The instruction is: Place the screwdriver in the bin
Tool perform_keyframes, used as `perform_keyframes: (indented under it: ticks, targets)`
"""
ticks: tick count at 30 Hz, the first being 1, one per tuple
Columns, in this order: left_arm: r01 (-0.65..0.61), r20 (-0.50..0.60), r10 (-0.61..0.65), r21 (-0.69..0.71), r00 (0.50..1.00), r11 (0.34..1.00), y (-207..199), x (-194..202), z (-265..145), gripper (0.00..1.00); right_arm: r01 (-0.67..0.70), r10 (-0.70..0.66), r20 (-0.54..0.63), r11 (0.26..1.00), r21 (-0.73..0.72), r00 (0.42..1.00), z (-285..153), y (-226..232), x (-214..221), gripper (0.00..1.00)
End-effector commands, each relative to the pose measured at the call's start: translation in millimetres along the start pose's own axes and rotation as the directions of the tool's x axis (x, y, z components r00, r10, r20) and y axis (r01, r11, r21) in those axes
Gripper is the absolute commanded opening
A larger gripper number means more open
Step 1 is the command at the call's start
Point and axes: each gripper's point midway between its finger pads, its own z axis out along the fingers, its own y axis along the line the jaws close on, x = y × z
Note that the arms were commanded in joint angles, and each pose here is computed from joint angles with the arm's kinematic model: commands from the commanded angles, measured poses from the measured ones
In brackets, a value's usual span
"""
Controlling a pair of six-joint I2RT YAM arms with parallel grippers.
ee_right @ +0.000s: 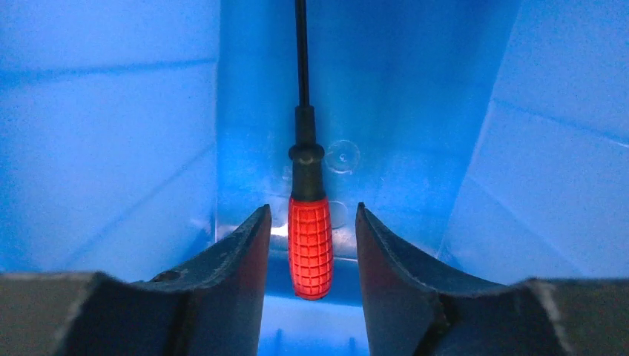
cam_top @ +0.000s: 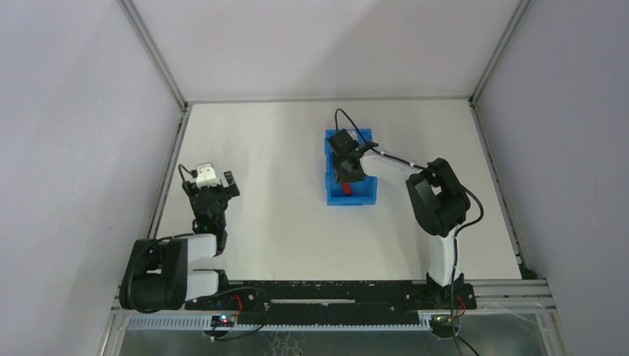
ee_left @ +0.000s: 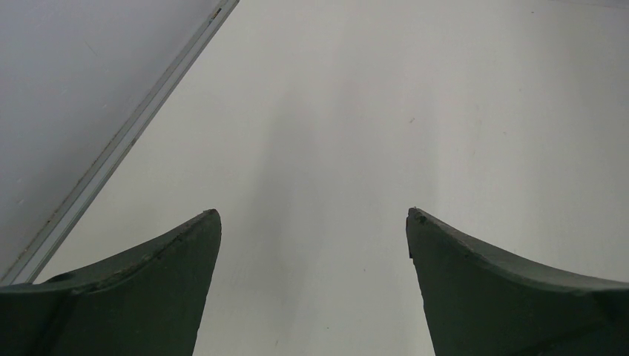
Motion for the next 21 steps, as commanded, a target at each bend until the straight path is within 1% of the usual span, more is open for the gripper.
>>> perform_keyframes:
  ticks: [1,3,8,11,12,14,16,17,18,19,21]
  targets:
    - [0.024,0.114,-0.025,0.004,0.993,1.0,-2,-37,9,1.0,-0.026,0.026,0.081,1.0,-0.002,0.996,-15,6,-22,0.56]
    - [0.024,0.113,-0.024,0.004,0.993,1.0,-2,-37,9,1.0,-0.027,0.028,0.111,1.0,-0.008,0.993,-33,8,-32,0.6]
    - [0.024,0.113,-0.024,0.004,0.993,1.0,-2,-37,9,1.0,-0.047,0.047,0.229,0.999,-0.005,0.972,-98,1,-63,0.68]
    - [0.024,0.113,-0.024,0.004,0.993,1.0,-2,-37,9,1.0,-0.041,0.038,0.305,0.999,0.0,0.952,-134,-9,-79,0.76]
    - [0.024,0.112,-0.025,0.004,0.993,1.0,-2,-37,9,1.0,-0.04,0.032,0.324,0.999,0.016,0.945,-143,-15,-83,0.8]
    - [0.024,0.112,-0.024,0.004,0.993,1.0,-2,-37,9,1.0,-0.035,0.016,0.347,0.998,0.048,0.938,-156,-29,-88,0.85]
    - [0.024,0.112,-0.025,0.004,0.993,1.0,-2,-37,9,1.0,-0.072,0.033,0.353,0.993,0.098,0.935,-164,-51,-92,0.87]
    - [0.024,0.113,-0.024,0.004,0.993,1.0,-2,-37,9,1.0,-0.088,0.042,0.355,0.99,0.114,0.934,-167,-63,-93,0.9]
    - [0.024,0.113,-0.025,0.004,0.993,1.0,-2,-37,9,1.0,-0.11,0.056,0.358,0.985,0.13,0.932,-170,-76,-95,0.97]
    - [0.024,0.114,-0.024,0.004,0.993,1.0,-2,-37,9,1.0,-0.126,0.066,0.363,0.981,0.145,0.93,-173,-89,-96,0.99]
    - [0.024,0.113,-0.025,0.004,0.993,1.0,-2,-37,9,1.0,-0.169,0.097,0.381,0.972,0.161,0.919,-181,-115,-100,1.0]
